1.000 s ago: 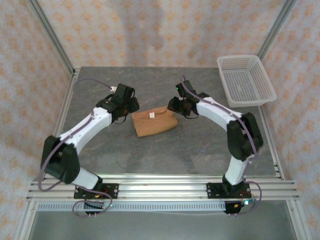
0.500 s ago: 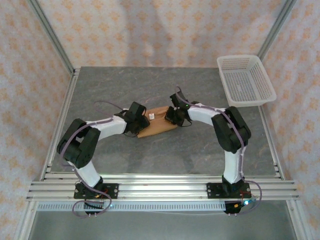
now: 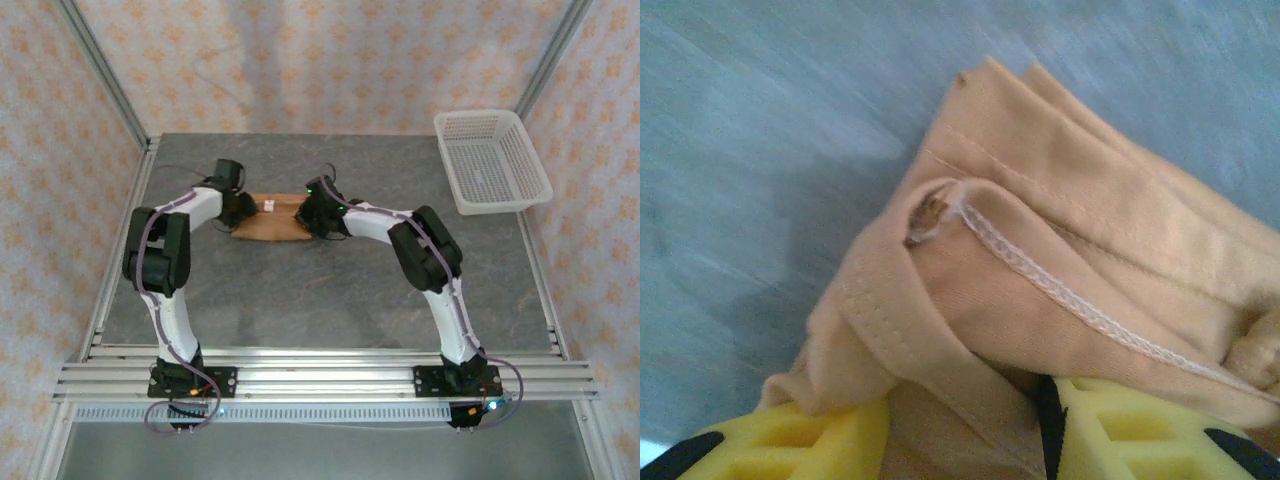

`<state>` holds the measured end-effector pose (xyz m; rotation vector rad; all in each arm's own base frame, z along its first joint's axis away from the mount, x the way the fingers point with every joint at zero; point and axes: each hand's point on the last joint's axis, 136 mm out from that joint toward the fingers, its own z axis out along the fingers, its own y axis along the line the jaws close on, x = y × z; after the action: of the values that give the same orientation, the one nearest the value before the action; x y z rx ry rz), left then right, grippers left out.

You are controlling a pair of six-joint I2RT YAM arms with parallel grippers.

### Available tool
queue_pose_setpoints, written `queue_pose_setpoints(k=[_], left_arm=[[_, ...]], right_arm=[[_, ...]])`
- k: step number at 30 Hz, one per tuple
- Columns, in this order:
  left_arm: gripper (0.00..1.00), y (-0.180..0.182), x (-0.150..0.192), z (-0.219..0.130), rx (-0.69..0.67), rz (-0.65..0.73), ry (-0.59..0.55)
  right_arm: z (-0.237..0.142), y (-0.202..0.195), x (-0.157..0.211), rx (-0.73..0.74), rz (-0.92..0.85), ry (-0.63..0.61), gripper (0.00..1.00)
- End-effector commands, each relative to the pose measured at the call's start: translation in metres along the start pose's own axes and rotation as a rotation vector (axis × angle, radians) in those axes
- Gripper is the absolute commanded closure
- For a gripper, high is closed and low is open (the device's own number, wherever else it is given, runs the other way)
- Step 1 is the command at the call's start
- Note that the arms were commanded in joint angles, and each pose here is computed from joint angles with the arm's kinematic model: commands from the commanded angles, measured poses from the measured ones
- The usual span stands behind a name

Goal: Fold the inside-out t-shirt

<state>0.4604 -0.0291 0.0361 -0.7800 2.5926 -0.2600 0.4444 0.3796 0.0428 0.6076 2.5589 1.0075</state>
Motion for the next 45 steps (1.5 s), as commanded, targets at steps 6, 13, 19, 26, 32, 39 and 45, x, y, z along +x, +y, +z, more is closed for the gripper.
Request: queue_pose_setpoints(k=[6,13,19,26,32,39,45], left_arm=[[0.32,-0.037,-0.016,-0.086,0.094,0.056,-0.099],[0.29,-0.113,0.032,-0.088,0.283,0.081,-0.085],[0.29,-0.118,0.055,-0.015,0.267,0.038,0.058],[0.29,-0.021,0.029,0.031,0.063,-0.072,0.144],[0.29,0.046,-0.054,0.029,0.001,-0.099,0.101],[0.2,0.044,-0.096,0.022,0.068,-0.042,0.07],[0.0,0.012,-0.098,-0.031,0.036,0.115,-0.095]], right_arm=[[-0.064,0.044,-0.022,-0.046,-0.098,-0.035,0.57],[-0.125,0.001,-0.05,0.017,-0.068,-0.143,0.53],[-0.148,-0.026,-0.06,0.063,-0.054,-0.169,0.52],[-0.17,-0.042,-0.07,0.1,-0.047,-0.184,0.52],[-0.191,-0.075,-0.086,0.191,-0.075,-0.225,0.51],[-0.231,-0.123,-0.111,0.27,-0.075,-0.3,0.48],[-0.298,-0.147,-0.152,0.54,-0.295,-0.524,0.32]])
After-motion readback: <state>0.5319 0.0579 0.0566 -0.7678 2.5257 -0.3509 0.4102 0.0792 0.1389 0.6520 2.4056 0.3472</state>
